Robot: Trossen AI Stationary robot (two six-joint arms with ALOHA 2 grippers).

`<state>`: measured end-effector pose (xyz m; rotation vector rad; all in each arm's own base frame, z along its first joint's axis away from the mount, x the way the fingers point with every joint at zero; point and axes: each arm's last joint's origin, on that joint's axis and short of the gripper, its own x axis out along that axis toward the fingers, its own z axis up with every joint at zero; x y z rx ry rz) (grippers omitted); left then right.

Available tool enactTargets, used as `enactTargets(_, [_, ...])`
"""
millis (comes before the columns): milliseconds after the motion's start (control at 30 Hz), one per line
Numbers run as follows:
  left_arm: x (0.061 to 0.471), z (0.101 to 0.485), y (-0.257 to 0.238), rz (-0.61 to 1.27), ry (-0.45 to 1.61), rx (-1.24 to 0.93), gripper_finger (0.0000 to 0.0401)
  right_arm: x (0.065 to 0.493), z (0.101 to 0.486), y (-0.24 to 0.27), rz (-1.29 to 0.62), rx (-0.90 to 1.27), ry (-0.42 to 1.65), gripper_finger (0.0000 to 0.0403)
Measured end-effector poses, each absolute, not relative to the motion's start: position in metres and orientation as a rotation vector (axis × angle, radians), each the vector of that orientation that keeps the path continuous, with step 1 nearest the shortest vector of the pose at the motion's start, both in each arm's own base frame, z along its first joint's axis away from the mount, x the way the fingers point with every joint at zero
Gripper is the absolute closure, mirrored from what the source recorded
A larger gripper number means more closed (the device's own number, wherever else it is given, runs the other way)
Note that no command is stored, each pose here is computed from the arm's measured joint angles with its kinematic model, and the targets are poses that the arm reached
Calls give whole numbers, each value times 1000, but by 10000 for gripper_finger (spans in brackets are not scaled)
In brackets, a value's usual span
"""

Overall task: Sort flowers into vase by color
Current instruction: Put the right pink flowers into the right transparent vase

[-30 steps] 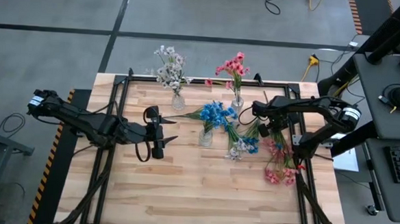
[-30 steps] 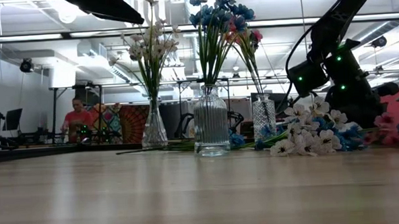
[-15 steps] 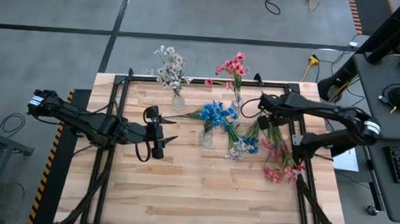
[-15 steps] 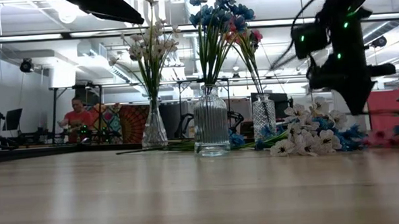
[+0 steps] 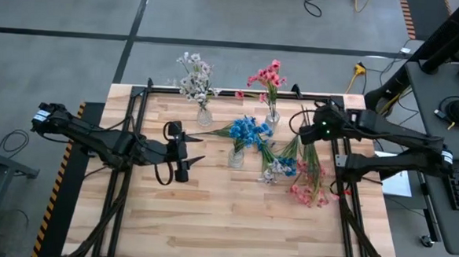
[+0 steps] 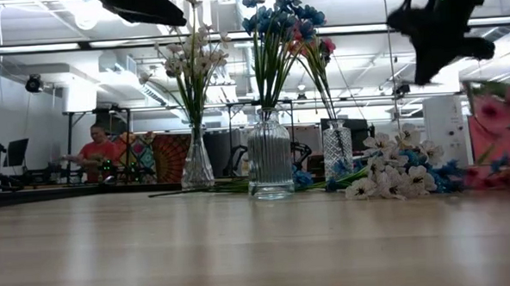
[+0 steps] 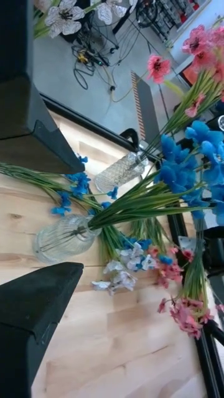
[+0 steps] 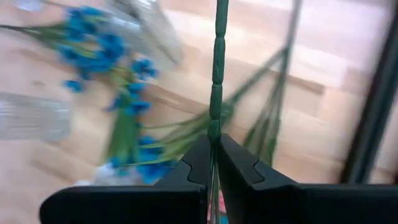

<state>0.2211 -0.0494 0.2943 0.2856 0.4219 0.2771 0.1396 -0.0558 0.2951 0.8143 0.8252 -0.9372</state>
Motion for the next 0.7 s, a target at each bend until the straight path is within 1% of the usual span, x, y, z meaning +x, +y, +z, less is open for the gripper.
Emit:
enactTargets(400, [220,301,-64,219,352,268,174,146,364,-30,-682,706,708,390])
enactTargets(533, [218,309,-73,180,326,274,174,145,383,-20,-582,658,665,390])
enactTargets(700, [214,319,-90,176,267,328,174,157,399,-4,-391,512,531,390])
